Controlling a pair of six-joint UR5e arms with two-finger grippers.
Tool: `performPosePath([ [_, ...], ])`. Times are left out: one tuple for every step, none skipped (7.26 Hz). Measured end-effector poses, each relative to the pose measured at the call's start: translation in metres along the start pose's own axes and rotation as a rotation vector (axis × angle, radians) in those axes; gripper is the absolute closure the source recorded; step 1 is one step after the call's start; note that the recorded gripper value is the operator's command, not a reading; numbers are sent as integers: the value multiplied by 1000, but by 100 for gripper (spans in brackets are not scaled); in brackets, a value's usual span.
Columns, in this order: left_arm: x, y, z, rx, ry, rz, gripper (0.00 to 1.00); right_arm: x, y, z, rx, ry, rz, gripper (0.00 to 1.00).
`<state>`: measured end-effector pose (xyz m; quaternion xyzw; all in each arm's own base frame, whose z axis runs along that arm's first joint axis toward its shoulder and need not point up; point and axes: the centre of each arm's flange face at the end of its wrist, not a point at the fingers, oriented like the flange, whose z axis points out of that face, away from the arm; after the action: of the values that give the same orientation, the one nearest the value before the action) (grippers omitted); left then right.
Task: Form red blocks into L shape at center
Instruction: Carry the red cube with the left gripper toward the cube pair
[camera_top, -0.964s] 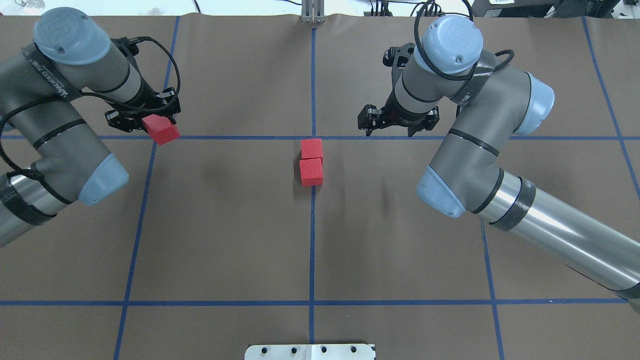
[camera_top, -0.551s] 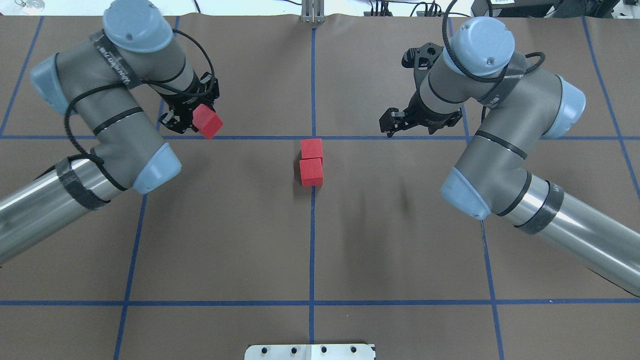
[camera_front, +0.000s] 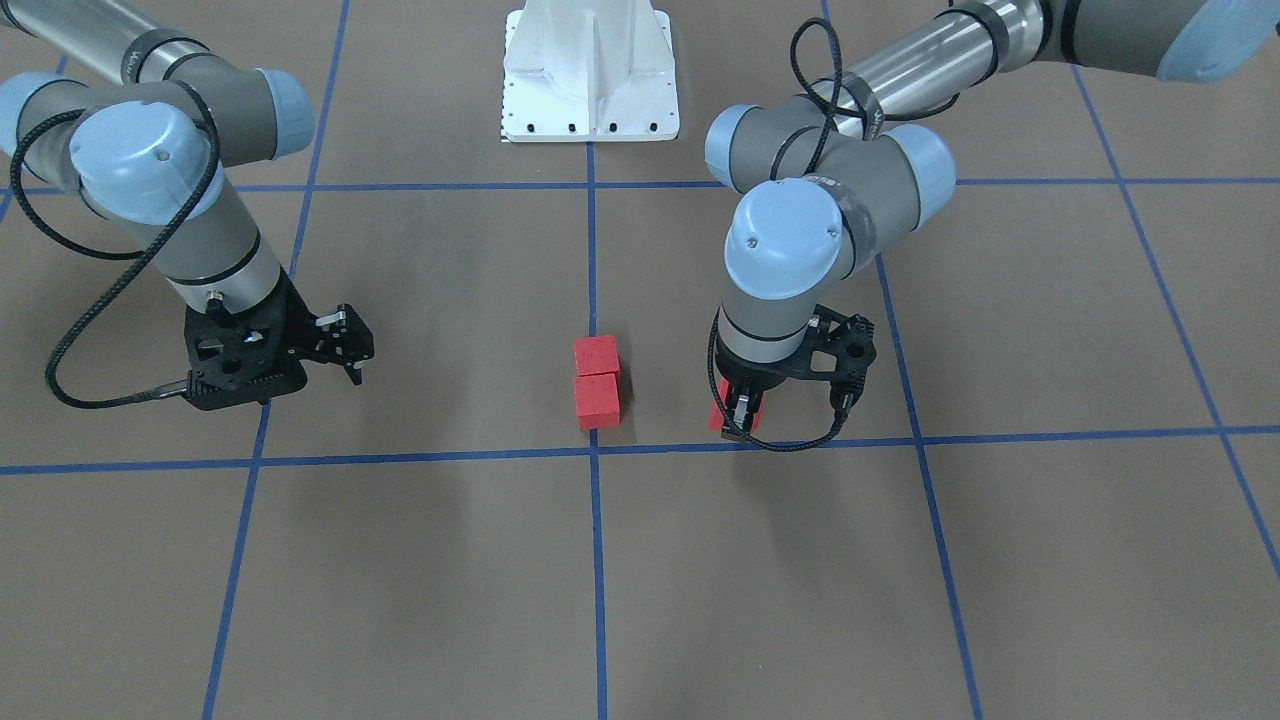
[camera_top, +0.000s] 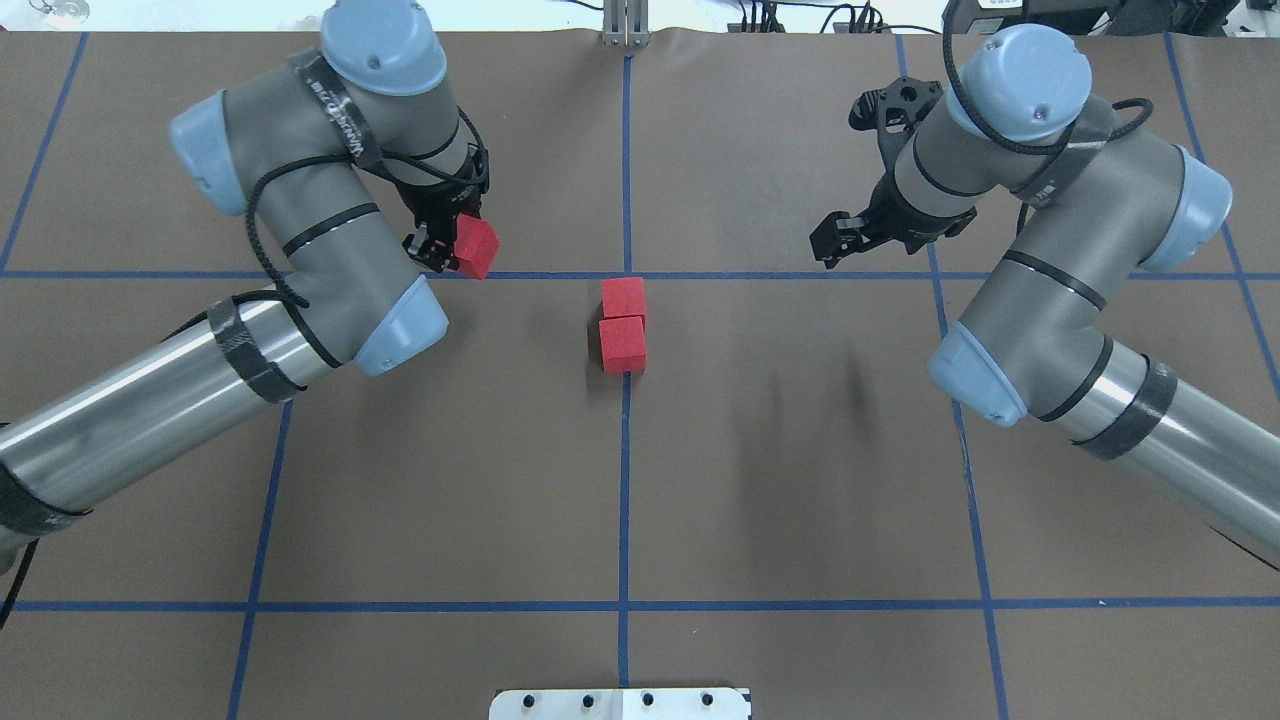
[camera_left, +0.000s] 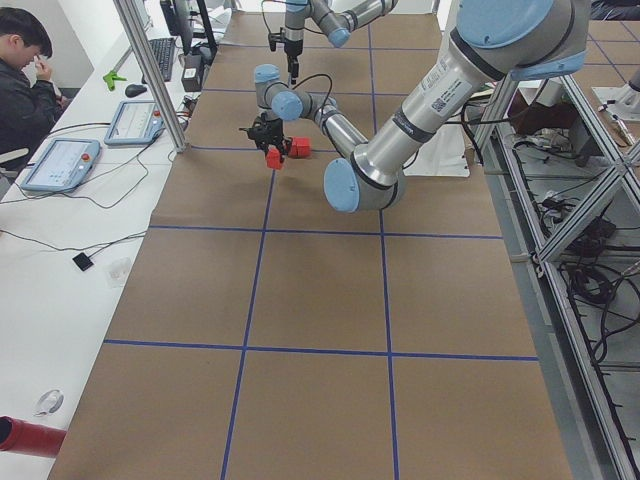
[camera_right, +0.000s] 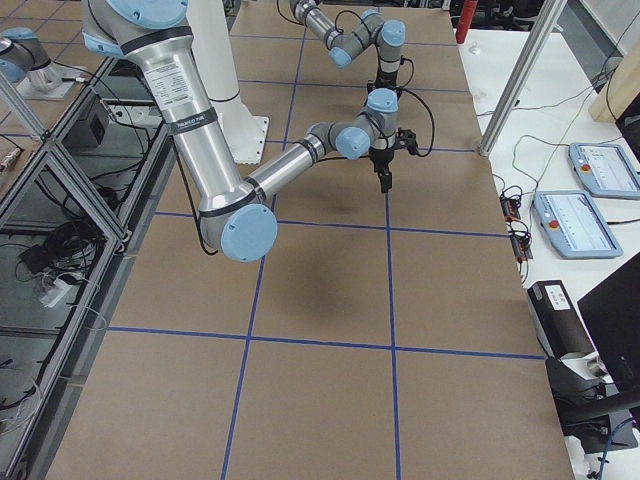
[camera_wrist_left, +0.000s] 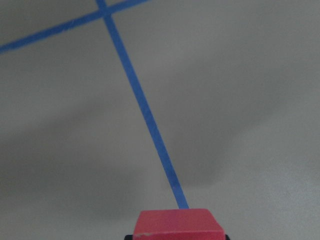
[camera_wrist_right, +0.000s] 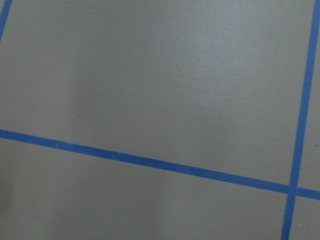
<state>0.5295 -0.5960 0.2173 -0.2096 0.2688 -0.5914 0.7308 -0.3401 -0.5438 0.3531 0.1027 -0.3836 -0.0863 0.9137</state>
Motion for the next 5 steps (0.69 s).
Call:
performPosePath([
  [6,9,9,15,-21,-67,100,8,3,0,-4,-17,-7,1],
  [9,15,14,24,-33,-119,100,10,4,0,-6,-24,-9,1],
  [7,22,19,27,-44,-153,100,10,4,1,-7,-27,-10,1],
  [3,32,23,27,-52,-169,100,11,4,1,-7,-27,-10,1],
  [1,41,23,22,-55,-179,100,11,4,1,-8,-27,-10,1],
])
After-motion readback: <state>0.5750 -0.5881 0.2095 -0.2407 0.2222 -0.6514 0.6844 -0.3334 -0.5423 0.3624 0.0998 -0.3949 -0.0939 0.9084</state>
